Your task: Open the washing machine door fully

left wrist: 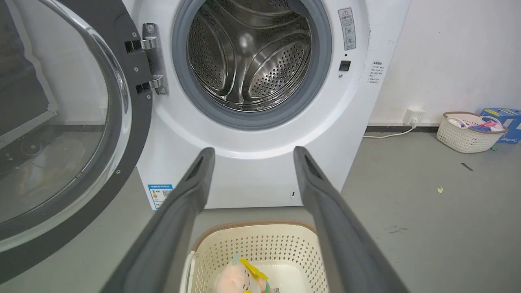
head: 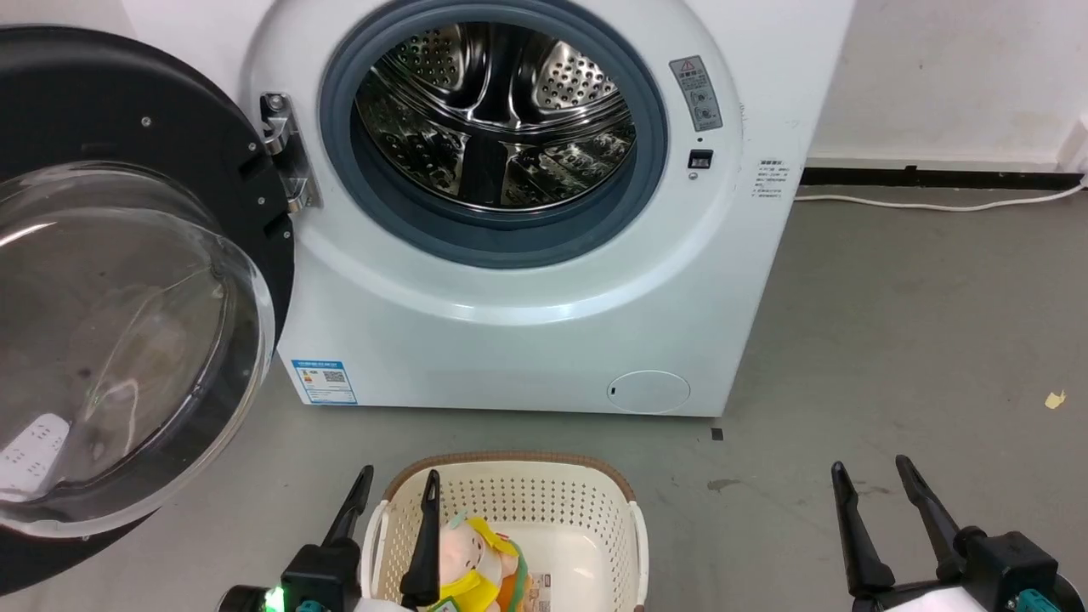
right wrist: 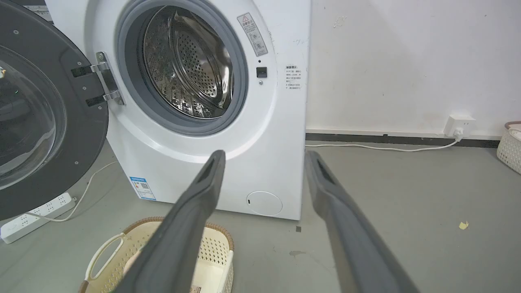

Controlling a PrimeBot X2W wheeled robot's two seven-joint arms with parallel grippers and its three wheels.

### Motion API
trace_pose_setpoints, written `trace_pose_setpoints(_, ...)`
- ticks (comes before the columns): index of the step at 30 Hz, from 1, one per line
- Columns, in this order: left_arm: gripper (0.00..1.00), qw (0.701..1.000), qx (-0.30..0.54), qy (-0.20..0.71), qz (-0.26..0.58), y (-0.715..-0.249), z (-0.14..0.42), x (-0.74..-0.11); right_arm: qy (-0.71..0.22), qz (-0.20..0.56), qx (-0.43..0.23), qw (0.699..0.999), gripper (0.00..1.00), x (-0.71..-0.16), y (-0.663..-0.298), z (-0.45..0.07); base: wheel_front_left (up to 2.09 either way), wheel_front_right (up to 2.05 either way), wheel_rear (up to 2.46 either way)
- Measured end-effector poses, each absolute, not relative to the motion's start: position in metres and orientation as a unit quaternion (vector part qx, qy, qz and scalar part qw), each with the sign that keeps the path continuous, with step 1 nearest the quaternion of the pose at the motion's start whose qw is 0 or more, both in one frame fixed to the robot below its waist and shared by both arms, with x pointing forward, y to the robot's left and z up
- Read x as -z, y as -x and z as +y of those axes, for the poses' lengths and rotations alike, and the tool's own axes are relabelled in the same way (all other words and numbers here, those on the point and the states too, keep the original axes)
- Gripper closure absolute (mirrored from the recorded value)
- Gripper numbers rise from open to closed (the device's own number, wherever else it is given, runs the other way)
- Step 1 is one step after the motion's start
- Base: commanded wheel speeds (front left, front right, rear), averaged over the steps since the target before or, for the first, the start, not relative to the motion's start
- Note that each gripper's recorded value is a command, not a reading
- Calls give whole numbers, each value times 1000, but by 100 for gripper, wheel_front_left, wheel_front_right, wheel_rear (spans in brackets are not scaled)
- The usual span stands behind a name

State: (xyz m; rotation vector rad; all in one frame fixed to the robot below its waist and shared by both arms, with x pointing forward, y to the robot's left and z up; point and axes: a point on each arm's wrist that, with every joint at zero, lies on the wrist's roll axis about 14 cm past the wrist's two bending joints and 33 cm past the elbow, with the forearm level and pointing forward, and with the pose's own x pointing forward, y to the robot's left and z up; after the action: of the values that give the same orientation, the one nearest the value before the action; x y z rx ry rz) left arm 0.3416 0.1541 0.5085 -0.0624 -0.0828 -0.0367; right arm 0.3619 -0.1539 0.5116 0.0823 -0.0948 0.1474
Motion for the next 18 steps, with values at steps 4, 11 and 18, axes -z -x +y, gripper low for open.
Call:
trace_pose_setpoints(4, 0, 999, 14, 32, -41, -341, 158, -508, -41, -47, -78, 995, 0, -511, -363, -151, 0, 0, 0)
trace_pose_setpoints(11, 0, 999, 12, 25, -43, -339, 160, -509, -42, -43, -83, 995, 0, -509, -364, -147, 0, 0, 0)
trace_pose_setpoints(18, 0, 999, 11, 22, -46, -339, 160, -511, -40, -40, -83, 995, 0, -507, -364, -147, 0, 0, 0)
